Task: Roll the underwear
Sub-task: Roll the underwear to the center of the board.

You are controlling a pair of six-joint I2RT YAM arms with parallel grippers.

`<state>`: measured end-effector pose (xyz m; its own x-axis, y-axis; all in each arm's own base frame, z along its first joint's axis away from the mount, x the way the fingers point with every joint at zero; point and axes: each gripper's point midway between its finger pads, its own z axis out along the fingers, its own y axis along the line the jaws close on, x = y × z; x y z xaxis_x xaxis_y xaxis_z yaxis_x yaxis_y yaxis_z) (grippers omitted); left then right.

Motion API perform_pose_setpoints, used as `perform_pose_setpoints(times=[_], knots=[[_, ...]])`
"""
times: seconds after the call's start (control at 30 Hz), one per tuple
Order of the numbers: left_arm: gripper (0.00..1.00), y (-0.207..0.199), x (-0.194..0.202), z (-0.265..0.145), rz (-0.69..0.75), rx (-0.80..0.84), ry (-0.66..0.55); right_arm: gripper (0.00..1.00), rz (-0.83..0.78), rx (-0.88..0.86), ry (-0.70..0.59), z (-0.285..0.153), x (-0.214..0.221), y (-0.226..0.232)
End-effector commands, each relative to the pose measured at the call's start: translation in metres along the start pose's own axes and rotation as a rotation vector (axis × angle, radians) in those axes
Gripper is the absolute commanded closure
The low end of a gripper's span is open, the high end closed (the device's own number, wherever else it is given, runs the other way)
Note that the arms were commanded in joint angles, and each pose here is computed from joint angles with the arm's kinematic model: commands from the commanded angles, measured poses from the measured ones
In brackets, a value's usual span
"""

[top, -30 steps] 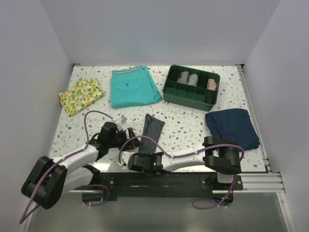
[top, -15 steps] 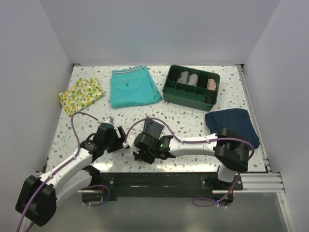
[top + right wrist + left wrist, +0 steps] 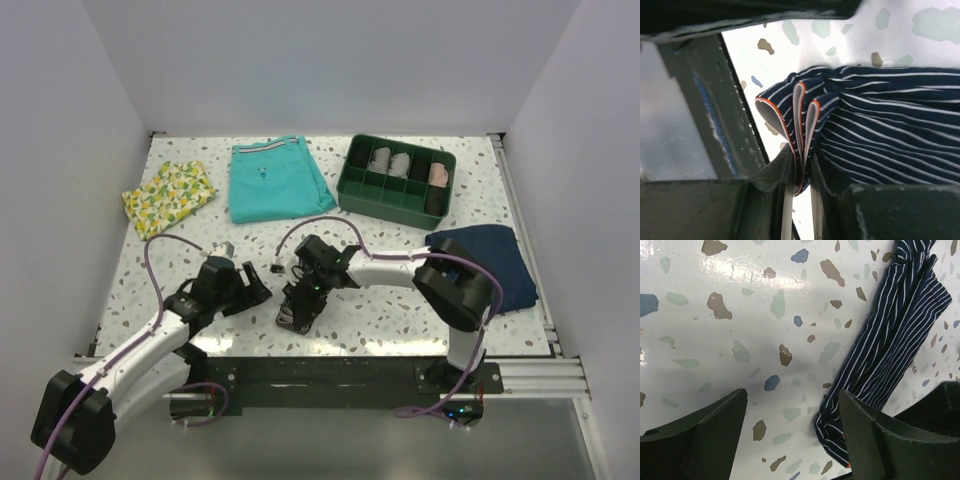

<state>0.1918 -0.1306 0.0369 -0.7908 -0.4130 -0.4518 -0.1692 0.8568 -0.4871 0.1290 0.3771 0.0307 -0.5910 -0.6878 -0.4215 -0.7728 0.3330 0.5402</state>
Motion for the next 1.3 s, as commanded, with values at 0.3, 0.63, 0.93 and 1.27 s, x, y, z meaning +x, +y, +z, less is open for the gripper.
perform_pose_setpoints(times=[0.3, 0.63, 0.93, 1.27], knots=[[0.22, -0.022, 0.007, -0.003, 0.028, 0.207, -0.031, 0.85, 0.191, -0.21, -0.012, 0.005, -0.012, -0.01], [0.23, -0.045, 0.014, -0.011, 0.046, 0.413, -0.06, 0.84, 0.329, -0.179, -0.01, 0.013, -0.005, -0.039], [0.24, -0.039, 0.027, -0.003, 0.078, 0.431, -0.035, 0.83, 0.354, -0.167, 0.023, 0.015, -0.002, -0.045], [0.26, -0.037, 0.03, -0.005, 0.099, 0.469, -0.073, 0.85, 0.42, -0.081, 0.059, 0.021, 0.006, -0.067]])
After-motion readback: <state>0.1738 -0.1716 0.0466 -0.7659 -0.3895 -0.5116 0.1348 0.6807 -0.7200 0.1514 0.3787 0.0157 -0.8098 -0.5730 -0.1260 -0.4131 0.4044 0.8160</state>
